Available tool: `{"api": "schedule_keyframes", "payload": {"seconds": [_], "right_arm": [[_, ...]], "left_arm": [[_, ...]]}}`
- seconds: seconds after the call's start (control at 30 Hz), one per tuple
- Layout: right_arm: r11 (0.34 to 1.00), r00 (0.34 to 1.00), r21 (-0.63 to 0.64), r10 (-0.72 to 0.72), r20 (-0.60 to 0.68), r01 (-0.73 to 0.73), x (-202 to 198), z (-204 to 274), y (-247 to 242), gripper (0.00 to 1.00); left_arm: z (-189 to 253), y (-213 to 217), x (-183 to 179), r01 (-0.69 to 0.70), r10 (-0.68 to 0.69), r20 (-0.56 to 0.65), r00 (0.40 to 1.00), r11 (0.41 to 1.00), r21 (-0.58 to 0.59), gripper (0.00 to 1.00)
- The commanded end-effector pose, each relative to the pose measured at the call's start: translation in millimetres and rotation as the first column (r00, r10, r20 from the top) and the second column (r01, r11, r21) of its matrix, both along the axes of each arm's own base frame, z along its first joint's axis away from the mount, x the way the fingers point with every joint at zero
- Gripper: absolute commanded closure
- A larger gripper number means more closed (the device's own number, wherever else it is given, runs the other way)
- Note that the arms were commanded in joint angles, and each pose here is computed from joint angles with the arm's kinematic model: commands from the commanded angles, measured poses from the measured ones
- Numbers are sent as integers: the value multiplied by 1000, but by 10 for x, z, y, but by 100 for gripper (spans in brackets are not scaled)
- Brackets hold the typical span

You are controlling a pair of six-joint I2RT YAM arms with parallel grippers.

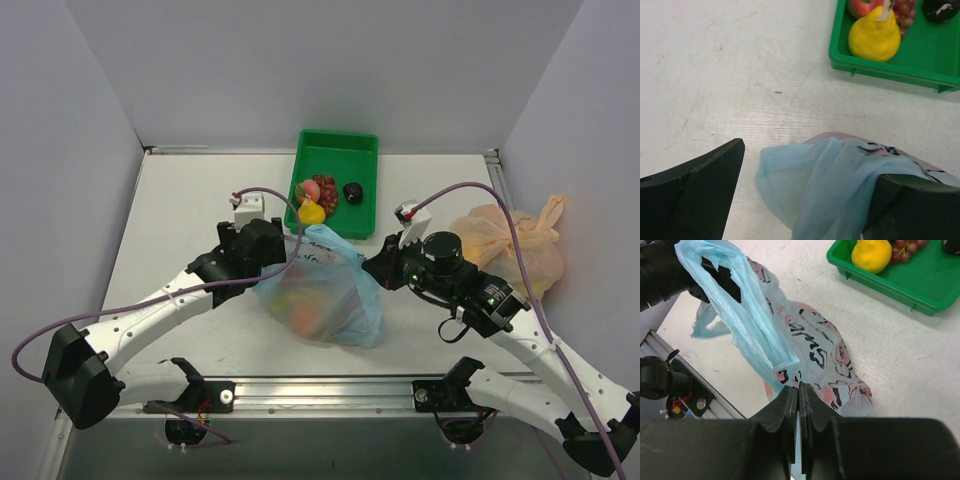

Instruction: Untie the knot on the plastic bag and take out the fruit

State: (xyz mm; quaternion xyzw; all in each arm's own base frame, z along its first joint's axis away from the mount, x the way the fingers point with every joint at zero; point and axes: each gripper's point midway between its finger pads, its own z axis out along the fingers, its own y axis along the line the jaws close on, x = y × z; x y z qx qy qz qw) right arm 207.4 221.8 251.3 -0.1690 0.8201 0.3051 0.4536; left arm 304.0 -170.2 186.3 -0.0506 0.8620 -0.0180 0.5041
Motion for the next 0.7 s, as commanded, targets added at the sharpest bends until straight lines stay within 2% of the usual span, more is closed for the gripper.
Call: {"api": "schedule_keyframes", "payload": {"seconds": [0.0, 0.1, 0.13, 0.23, 0.27, 0.37, 0.5, 0.6, 0.67], "right_arm": [[991, 991, -12, -135, 19, 136, 97, 5, -268, 100], [976, 976, 2, -219, -17, 219, 192, -67, -433, 100], [972, 971, 2, -236, -35, 236, 221, -105, -464, 100], [961, 958, -1, -276, -74, 277, 315, -173, -525, 100], [959, 956, -5, -281, -78, 282, 335, -168, -525, 100], [942, 936, -45, -336, -102, 333, 448, -267, -601, 100], [890, 875, -82, -455, -165, 448, 567, -471, -872, 100], [853, 821, -126, -521, -233, 506, 574, -694, -1095, 100], [850, 812, -174, -526, -252, 497, 506, -805, -1160, 98]], "left_arm": [[-10, 412, 2, -81, 81, 4, 997, 995, 57, 10], [63, 661, -63, -98, 98, 21, 995, 995, 17, 23], [72, 710, -75, -98, 97, 23, 995, 995, 12, 34], [185, 818, -111, -69, 69, 40, 997, 997, -20, 53], [216, 828, -127, -51, 52, 40, 998, 998, -22, 65], [397, 888, -183, -1, 1, 52, 999, 1000, -6, 84], [554, 915, -232, 52, -50, 32, 998, 998, -40, 100], [488, 748, -327, 125, -128, -18, 992, 983, -138, 100], [399, 504, -443, 195, -215, -53, 975, 946, -257, 100]]}}
